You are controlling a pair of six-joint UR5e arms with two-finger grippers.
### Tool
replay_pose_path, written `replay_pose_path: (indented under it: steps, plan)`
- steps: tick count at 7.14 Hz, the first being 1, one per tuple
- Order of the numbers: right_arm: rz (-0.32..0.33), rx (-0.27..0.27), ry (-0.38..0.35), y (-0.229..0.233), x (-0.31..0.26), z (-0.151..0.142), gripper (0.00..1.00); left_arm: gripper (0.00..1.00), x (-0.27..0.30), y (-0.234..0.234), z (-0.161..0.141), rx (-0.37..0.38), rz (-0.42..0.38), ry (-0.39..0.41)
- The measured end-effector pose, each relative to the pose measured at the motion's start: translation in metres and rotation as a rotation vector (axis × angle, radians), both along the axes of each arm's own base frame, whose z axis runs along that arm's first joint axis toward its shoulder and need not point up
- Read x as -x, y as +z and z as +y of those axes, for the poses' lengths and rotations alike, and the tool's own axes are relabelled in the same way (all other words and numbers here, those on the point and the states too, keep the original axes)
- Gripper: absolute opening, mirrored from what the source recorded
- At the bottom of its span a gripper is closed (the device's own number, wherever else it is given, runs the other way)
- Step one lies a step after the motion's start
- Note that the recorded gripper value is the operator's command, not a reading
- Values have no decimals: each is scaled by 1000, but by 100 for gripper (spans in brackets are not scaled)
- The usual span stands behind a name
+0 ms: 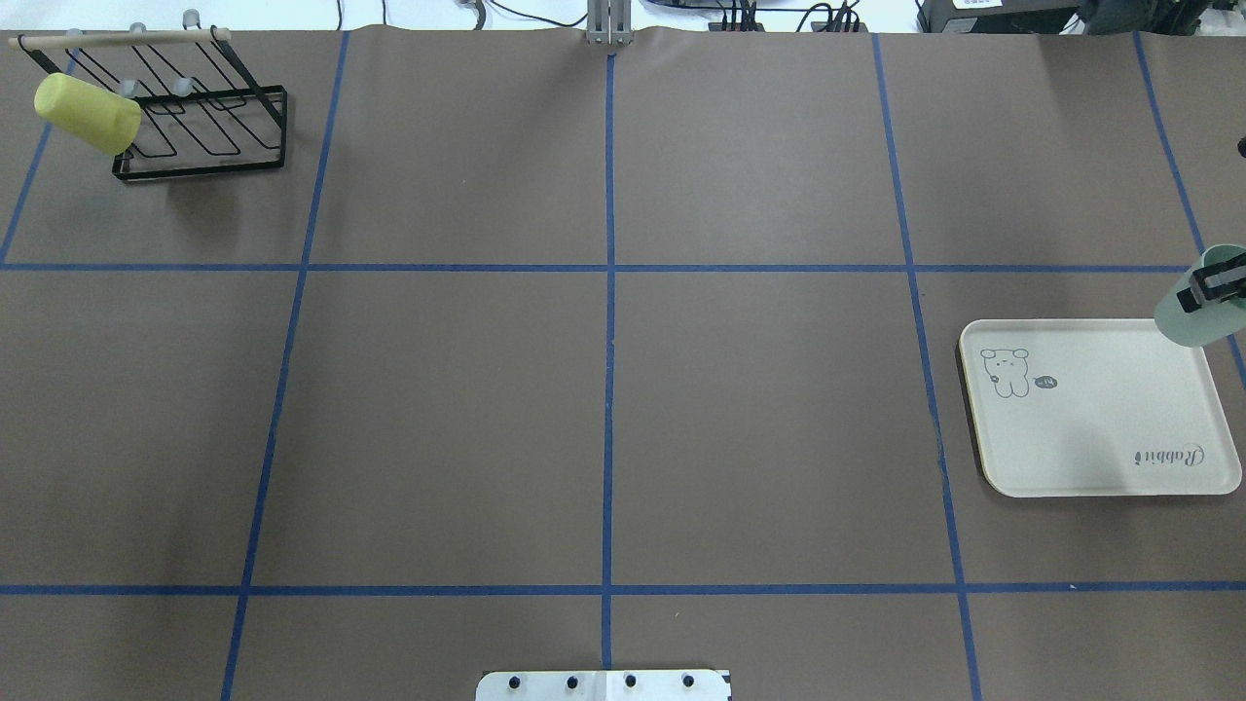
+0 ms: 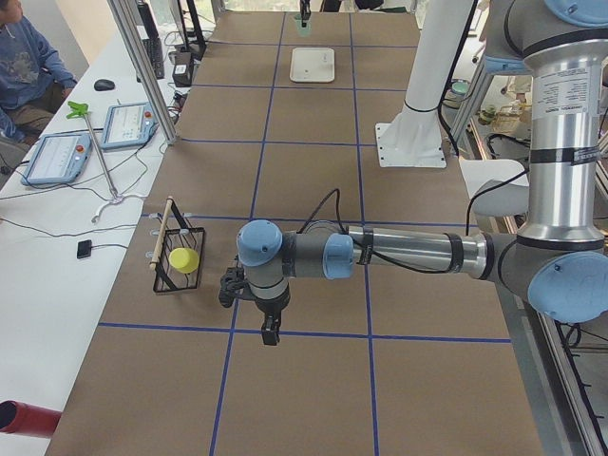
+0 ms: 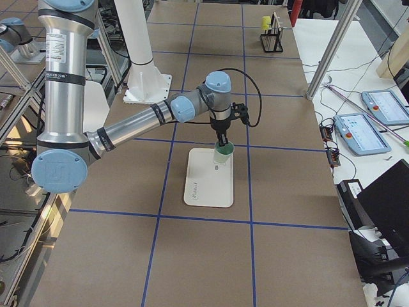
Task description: Left arm grabs green cup and hands to right arm on tray
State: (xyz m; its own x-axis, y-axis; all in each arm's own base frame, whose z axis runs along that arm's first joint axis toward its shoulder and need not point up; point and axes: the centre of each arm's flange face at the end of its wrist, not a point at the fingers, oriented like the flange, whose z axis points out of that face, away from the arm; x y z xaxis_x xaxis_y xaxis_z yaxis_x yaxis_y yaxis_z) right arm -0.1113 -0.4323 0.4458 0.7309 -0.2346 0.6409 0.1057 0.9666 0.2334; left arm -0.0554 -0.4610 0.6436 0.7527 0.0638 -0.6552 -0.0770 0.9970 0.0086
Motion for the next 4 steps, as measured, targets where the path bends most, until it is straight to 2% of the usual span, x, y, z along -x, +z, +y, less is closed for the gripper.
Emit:
replay_pose_path:
  steps: [2, 4]
  plan:
    - [27, 6, 34, 12, 32, 6, 0, 100, -2, -2, -2, 22, 27, -1]
    - [27, -1, 109, 43, 76, 13, 0, 100, -4, -4, -3, 23, 40, -2]
